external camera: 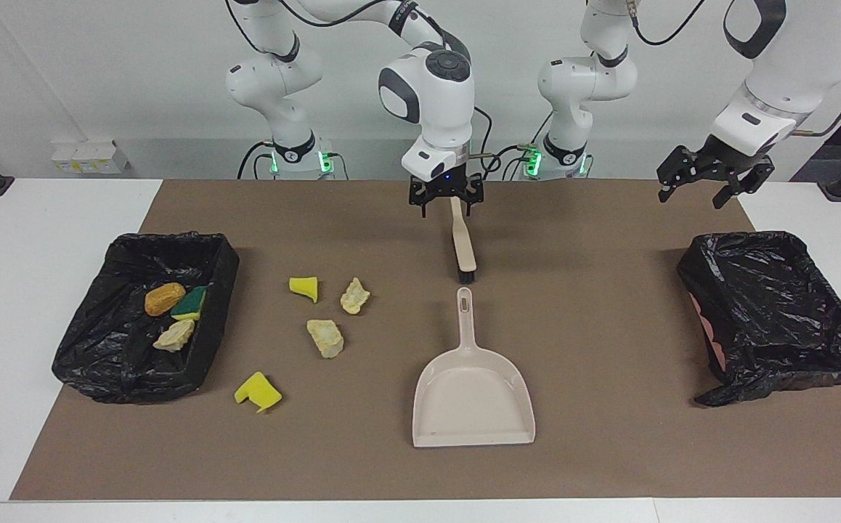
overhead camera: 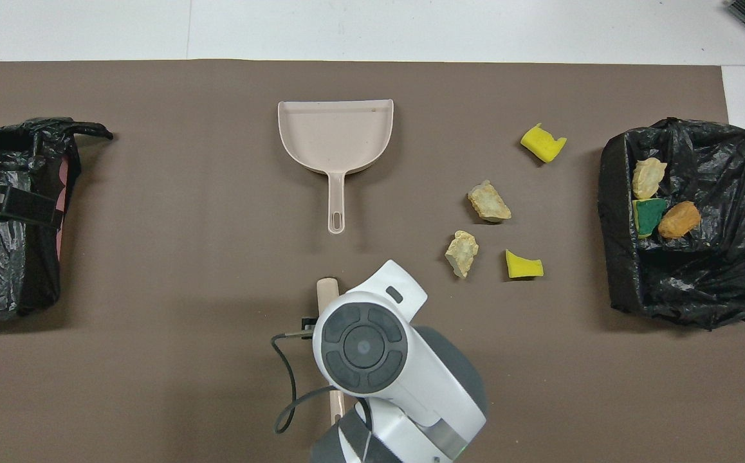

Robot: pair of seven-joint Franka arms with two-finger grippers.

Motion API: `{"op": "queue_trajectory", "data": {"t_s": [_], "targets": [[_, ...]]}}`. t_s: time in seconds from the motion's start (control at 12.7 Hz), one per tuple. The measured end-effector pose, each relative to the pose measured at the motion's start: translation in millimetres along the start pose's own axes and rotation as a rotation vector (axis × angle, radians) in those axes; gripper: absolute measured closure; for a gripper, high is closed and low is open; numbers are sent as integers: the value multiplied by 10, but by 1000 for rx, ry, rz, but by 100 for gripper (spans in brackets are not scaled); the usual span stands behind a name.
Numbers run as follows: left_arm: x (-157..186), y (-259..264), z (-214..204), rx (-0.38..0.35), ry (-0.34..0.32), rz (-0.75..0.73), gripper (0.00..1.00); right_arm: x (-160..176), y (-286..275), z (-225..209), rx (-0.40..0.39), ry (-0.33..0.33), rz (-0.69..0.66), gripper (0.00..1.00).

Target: Sweep and dump trash in bin

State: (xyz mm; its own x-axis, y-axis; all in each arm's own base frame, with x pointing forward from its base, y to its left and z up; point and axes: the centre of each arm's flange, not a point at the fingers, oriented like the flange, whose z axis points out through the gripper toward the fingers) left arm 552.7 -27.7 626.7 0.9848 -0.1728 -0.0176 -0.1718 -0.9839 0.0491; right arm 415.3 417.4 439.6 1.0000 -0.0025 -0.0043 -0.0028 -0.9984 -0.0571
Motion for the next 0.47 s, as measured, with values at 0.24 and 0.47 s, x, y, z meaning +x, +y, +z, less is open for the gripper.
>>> {"op": "queue_trajectory", "data": {"t_s": [0.24, 0.47], "targets": [[0, 0, 0, 0, 0, 0, 0, -411, -272, 207, -8, -21, 17, 0], [0, 0, 0, 0, 0, 0, 0, -606, -485, 497, 11, -15, 20, 0]]}}
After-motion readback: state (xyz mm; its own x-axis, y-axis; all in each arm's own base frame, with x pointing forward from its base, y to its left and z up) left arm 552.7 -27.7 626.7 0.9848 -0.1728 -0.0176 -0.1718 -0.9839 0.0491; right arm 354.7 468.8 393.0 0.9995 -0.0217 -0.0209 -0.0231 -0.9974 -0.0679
